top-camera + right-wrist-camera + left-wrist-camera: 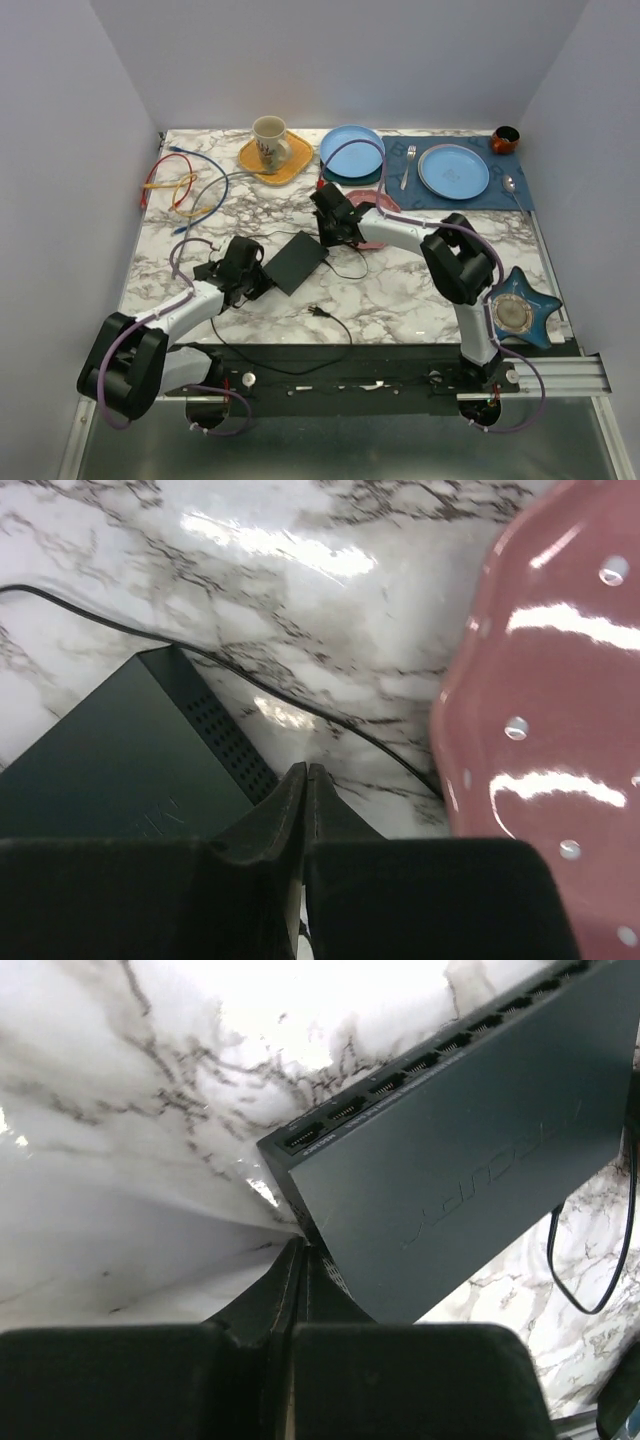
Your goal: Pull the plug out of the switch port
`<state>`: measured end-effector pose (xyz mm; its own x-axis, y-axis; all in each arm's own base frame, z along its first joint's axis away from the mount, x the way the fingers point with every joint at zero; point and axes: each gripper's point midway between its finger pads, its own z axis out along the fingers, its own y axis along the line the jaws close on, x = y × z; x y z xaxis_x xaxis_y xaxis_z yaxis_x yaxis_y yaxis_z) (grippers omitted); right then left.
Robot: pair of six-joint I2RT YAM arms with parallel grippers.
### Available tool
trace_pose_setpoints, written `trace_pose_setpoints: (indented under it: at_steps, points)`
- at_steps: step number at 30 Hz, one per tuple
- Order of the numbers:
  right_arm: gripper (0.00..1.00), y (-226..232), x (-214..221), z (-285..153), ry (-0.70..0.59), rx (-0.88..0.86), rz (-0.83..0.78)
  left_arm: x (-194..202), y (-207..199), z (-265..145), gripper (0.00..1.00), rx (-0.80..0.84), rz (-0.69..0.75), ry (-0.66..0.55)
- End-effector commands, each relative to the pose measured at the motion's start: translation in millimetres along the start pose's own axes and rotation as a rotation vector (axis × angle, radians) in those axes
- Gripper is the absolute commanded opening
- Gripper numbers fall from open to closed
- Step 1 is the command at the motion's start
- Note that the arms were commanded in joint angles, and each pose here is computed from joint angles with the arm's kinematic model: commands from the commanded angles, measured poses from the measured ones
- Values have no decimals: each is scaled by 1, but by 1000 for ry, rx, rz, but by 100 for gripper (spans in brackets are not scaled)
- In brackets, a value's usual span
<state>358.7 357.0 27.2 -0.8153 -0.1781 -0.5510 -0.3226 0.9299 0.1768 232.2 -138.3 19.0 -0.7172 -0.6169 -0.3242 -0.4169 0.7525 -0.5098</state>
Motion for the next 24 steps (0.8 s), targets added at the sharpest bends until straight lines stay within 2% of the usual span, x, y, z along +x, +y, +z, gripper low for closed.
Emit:
trace_pose_setpoints:
  at_steps: [1, 10, 14, 16, 18, 21, 24]
  points:
    - [12, 15, 43, -13, 73, -72, 2, 6, 8, 9, 0, -53, 63, 44]
    - [12, 14, 55, -35, 52, -95, 42, -25, -12, 9, 0, -77, 91, -18]
    - [13, 1, 45, -40, 0, -28, 36, -44, -17, 2, 0, -91, 93, -71]
    - [15, -10, 36, -49, -35, 24, 24, -62, -17, -9, 0, -124, 105, -151]
    - [23, -24, 28, -56, -79, 93, 12, -73, -12, -19, 0, -168, 104, -201]
    - [34, -36, 22, -74, -130, 136, -4, -93, -15, -39, 11, -173, 96, -303]
    - [42, -35, 19, -90, -156, 110, 2, -100, -32, -50, 43, -93, 97, -334]
